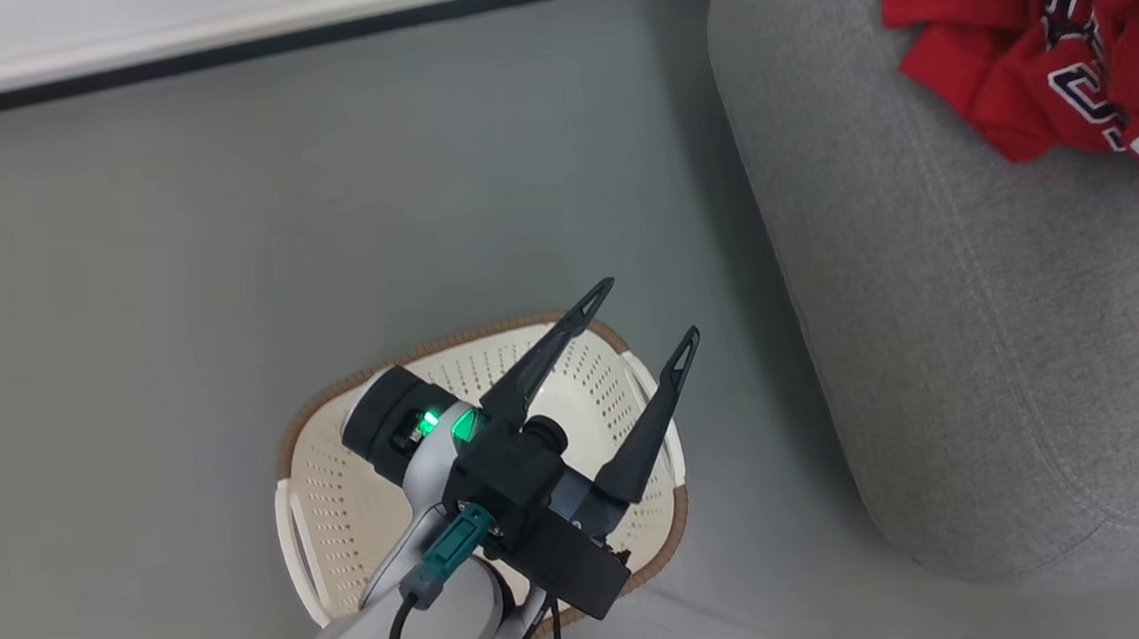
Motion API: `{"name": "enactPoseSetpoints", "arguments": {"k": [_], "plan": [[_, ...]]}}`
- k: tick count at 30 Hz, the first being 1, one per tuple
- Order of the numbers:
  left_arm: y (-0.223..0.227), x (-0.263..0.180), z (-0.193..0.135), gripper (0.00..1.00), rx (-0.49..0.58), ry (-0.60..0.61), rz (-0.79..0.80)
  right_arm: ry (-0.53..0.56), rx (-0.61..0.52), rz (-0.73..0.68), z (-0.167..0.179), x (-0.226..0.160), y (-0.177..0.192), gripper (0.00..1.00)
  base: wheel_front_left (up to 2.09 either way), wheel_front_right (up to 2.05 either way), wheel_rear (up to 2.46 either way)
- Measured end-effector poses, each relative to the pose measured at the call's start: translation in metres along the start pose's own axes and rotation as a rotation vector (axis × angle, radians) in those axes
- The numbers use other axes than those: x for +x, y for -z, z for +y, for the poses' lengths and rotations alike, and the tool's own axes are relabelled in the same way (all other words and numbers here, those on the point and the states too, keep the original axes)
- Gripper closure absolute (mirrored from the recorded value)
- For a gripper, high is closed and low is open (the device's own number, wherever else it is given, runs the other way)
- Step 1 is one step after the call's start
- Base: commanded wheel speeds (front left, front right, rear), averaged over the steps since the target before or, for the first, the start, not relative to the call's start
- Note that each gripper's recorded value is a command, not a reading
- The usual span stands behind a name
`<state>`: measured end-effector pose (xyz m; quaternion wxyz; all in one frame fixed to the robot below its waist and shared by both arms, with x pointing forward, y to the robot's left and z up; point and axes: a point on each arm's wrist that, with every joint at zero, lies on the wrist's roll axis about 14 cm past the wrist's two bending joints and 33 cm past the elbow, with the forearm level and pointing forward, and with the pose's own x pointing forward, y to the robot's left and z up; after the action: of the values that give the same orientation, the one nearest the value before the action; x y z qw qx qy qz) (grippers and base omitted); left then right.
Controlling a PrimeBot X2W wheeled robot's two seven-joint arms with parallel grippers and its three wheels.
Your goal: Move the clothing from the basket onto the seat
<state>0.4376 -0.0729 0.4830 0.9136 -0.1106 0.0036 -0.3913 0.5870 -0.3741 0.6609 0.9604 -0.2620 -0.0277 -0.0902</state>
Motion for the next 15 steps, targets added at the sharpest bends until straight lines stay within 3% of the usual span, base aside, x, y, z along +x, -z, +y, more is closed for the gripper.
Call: {"name": "enactPoseSetpoints", "arguments": {"k": [6, 10, 13, 14, 15], "plan": [[0.025, 0.008, 0.012, 0.00, -0.014, 0.007, 0.045, -0.120, 0.039, 0.176, 0.071, -0.005, 0.086, 1.00, 0.00, 0.00, 0.00], [0.039, 0.013, 0.014, 0.00, -0.028, 0.011, 0.063, -0.162, 0.042, 0.315, 0.097, -0.027, 0.144, 1.00, 0.00, 0.00, 0.00], [0.048, 0.015, 0.017, 0.00, -0.037, 0.007, 0.080, -0.166, 0.041, 0.351, 0.100, -0.036, 0.163, 0.85, 0.00, 0.00, 0.00], [0.050, 0.015, 0.019, 0.00, -0.035, 0.005, 0.084, -0.165, 0.047, 0.354, 0.102, -0.038, 0.165, 0.67, 0.00, 0.00, 0.00], [0.052, 0.015, 0.022, 0.00, -0.032, 0.002, 0.089, -0.164, 0.054, 0.350, 0.103, -0.039, 0.166, 0.56, 0.00, 0.00, 0.00]]}}
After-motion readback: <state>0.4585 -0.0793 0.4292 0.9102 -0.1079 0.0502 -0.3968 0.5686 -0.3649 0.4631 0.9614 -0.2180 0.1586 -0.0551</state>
